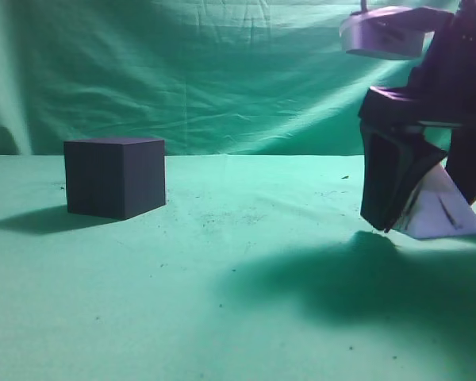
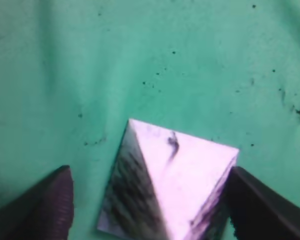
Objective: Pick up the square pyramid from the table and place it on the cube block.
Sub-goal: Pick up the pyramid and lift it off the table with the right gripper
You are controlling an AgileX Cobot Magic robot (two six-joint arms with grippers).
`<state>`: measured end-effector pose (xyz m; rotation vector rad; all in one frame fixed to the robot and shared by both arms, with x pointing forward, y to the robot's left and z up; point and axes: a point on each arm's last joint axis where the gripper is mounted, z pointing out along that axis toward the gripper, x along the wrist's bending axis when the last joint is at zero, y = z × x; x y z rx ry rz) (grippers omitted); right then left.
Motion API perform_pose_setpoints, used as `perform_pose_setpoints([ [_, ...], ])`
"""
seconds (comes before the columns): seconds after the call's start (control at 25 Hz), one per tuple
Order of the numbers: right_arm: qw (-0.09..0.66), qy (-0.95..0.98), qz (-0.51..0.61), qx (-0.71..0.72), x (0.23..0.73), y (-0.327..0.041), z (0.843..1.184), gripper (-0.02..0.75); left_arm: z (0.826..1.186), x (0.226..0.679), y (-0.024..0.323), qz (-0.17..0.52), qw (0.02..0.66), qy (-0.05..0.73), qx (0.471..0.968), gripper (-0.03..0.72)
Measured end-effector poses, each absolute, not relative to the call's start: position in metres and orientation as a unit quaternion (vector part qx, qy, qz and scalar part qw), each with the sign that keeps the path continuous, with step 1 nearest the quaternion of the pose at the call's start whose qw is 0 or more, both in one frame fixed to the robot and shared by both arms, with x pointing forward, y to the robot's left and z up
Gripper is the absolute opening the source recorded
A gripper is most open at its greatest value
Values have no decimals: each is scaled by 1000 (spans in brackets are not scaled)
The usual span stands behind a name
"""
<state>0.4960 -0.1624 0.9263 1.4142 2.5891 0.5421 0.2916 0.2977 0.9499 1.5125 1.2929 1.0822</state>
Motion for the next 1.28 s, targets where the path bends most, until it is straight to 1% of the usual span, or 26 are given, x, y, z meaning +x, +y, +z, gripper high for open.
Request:
perform_pose_setpoints([
  [0.12,75,865,175,463,498,-162,923,591,950,292,298,433,424,517,605,0],
  [0.16,77,868,173,459,499,-162,923,550,950,292,298,433,424,517,605,0],
  [0.36,83,874,167,448,502,-162,920,557,950,292,298,433,424,517,605,0],
  [0.4,83,875,165,447,503,-162,919,489,950,292,298,433,424,517,605,0],
  [0.44,83,875,165,447,503,-162,919,441,950,292,298,433,424,517,605,0],
  [0.48,83,875,164,448,503,-161,919,417,950,292,298,433,424,517,605,0],
  [0.56,81,875,163,449,503,-162,919,426,950,292,298,433,424,517,605,0],
  [0.64,79,875,160,450,503,-162,920,356,950,292,298,433,424,517,605,0],
  [0.68,79,876,158,448,503,-162,920,370,950,292,298,433,424,517,605,0],
  [0.84,74,884,145,439,510,-159,929,370,950,292,298,433,424,517,605,0],
  [1.0,63,891,115,434,517,-157,944,370,950,292,298,433,424,517,605,0],
  [1.28,106,881,176,426,540,-145,1015,370,950,292,298,433,424,517,605,0],
])
